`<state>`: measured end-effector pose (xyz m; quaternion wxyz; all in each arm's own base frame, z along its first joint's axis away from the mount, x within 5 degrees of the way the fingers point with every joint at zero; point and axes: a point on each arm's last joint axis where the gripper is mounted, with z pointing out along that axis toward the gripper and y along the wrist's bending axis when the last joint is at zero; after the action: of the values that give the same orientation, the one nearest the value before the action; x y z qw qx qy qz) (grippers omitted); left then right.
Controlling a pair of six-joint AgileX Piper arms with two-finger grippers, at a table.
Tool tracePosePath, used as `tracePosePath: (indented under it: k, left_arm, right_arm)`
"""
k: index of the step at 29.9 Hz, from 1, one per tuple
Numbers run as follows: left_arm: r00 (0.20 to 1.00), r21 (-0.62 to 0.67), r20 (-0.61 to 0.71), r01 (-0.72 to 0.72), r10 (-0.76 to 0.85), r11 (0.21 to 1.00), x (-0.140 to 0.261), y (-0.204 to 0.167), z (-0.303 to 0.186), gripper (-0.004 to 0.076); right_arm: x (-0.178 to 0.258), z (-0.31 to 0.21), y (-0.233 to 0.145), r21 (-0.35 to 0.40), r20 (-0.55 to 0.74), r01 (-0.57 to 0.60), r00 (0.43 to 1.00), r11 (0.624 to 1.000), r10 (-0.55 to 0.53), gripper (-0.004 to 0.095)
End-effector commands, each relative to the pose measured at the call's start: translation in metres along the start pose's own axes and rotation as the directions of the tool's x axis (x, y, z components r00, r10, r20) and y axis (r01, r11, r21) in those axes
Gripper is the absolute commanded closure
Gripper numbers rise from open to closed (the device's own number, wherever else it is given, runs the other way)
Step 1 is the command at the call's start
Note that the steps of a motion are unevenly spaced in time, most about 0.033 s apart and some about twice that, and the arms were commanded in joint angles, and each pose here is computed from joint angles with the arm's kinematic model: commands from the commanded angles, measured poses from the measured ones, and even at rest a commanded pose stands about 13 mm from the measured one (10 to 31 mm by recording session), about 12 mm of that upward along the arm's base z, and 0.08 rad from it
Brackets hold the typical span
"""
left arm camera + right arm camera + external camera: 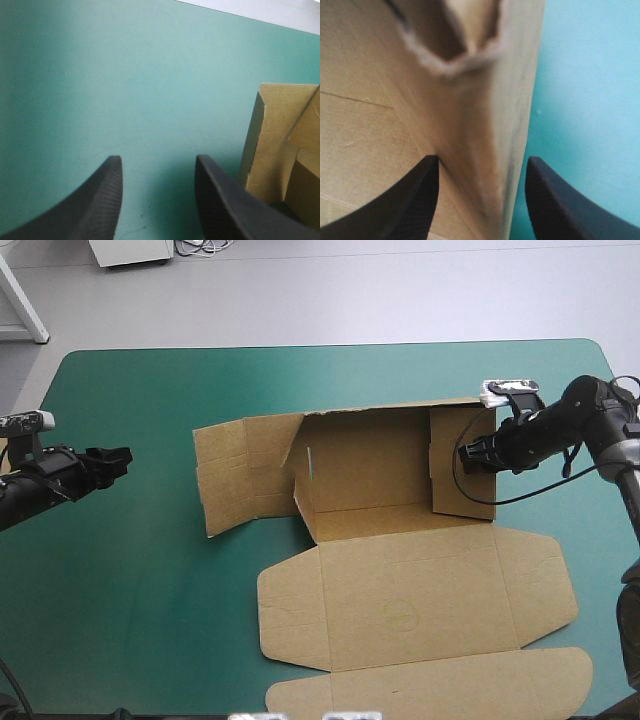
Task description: Fold the box
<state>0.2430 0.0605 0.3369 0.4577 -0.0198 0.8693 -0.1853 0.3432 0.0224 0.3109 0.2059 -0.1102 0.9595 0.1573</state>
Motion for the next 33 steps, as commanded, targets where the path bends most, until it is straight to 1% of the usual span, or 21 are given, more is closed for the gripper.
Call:
tracePosePath:
  k: [1,5,8,12,17,19,21,23,25,28,29,31,33]
  left_arm:
    - [0.995,0.002,0.096,0.009,-0.009,1.000,-0.014,-0.007,-0.009,0.0396]
    - [0.995,0.000,0.098,0.008,-0.008,1.000,-0.014,-0.007,-0.009,0.0396]
    - [0.994,-0.001,0.107,0.005,-0.005,1.000,-0.015,-0.007,-0.009,0.0396]
    - [0.994,0.004,0.110,0.011,-0.011,1.000,-0.015,-0.007,-0.007,0.0397]
    - [0.995,0.024,0.098,0.031,-0.033,0.999,-0.014,-0.004,-0.003,0.0396]
    - [0.995,0.029,0.090,0.028,-0.030,0.999,-0.014,-0.004,0.000,0.0396]
    - [0.996,0.036,0.083,0.026,-0.029,0.999,-0.013,-0.005,0.002,0.0396]
    - [0.997,0.043,0.080,0.012,-0.015,0.999,-0.013,-0.008,0.004,0.0396]
    - [0.997,0.045,0.077,0.007,-0.011,0.999,-0.013,-0.008,0.004,0.0396]
    - [0.997,0.045,0.077,0.007,-0.011,0.999,-0.013,-0.008,0.004,0.0396]
    - [0.997,0.049,0.074,0.007,-0.010,0.999,-0.013,-0.009,0.004,0.0397]
    - [0.997,0.054,0.072,0.008,-0.012,0.999,-0.013,-0.009,0.004,0.0397]
    - [0.997,0.054,0.072,0.008,-0.012,0.999,-0.013,-0.009,0.004,0.0396]
  right_arm:
    - [-0.005,-0.015,0.004,-0.001,0.113,0.001,0.994,1.000,-0.001,0.0397]
    - [0.015,0.001,0.001,0.020,0.172,-0.004,0.985,1.000,0.000,0.0397]
    - [0.036,0.003,0.003,0.039,0.261,0.004,0.965,0.999,-0.014,0.0399]
    - [0.063,-0.006,0.008,0.106,0.363,0.020,0.930,0.994,-0.057,0.0399]
    - [0.088,-0.018,0.013,0.162,0.432,0.016,0.898,0.987,-0.086,0.0401]
    - [0.093,-0.017,0.011,0.187,0.461,-0.009,0.884,0.982,-0.080,0.0407]
    - [0.096,-0.013,0.010,0.189,0.473,-0.009,0.877,0.982,-0.083,0.0428]
    - [0.096,-0.006,0.014,0.170,0.480,0.016,0.872,0.985,-0.097,0.0444]
    - [0.094,0.001,0.022,0.148,0.479,0.040,0.871,0.988,-0.108,0.0444]
    - [0.091,0.010,0.028,0.151,0.477,0.058,0.870,0.987,-0.124,0.0445]
    - [0.090,0.013,0.029,0.154,0.475,0.060,0.870,0.986,-0.128,0.0459]
    - [0.089,0.015,0.030,0.159,0.478,0.057,0.869,0.986,-0.127,0.0522]
    - [0.088,0.017,0.028,0.167,0.478,0.053,0.869,0.985,-0.128,0.0647]
